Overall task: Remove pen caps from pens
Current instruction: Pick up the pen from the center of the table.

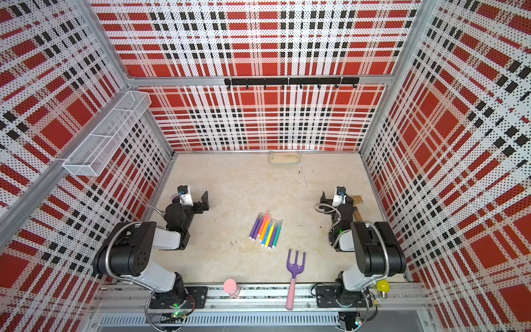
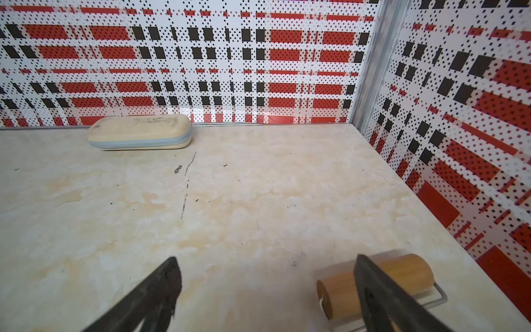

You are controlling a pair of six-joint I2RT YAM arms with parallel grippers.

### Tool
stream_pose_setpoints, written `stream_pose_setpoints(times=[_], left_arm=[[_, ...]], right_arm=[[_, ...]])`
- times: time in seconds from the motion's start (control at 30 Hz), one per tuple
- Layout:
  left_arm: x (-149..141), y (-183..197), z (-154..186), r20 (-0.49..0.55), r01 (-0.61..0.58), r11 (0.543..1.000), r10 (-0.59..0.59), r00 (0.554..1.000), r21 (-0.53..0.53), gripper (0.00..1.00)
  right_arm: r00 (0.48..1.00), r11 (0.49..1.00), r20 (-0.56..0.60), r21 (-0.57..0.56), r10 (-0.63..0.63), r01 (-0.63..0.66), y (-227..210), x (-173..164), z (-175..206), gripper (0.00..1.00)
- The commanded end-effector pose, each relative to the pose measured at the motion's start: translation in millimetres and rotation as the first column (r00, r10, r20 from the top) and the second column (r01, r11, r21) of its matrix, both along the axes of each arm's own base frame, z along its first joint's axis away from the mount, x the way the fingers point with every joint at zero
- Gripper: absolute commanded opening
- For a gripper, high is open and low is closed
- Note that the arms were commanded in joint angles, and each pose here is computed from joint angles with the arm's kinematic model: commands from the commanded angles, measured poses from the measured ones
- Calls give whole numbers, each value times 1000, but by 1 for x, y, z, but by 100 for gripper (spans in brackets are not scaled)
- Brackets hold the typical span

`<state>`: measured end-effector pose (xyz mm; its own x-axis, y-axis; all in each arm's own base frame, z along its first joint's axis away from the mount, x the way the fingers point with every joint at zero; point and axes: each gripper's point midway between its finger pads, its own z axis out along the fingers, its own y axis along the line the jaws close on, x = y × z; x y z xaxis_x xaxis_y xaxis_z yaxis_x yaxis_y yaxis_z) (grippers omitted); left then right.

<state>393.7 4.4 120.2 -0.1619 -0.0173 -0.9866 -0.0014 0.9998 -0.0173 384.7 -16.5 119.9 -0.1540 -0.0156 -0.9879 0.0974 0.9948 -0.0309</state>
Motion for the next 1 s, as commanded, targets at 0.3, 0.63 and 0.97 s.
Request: stream_pose_setpoints(times=[0.3, 0.63, 0.97], left_arm=[[2, 1, 11, 37, 1, 1000, -1, 999, 2, 99], [2, 1, 11, 37, 2, 1000, -2, 999, 3, 99], [2, 1, 11, 37, 4, 1000, -4, 999, -1, 99]], right_arm=[[998, 1000, 61, -8, -7, 8, -2, 3, 18, 100], [998, 1000, 60, -9, -7, 7, -2, 3, 17, 100], [998, 1000, 63, -8, -4, 4, -2, 3, 18, 100]])
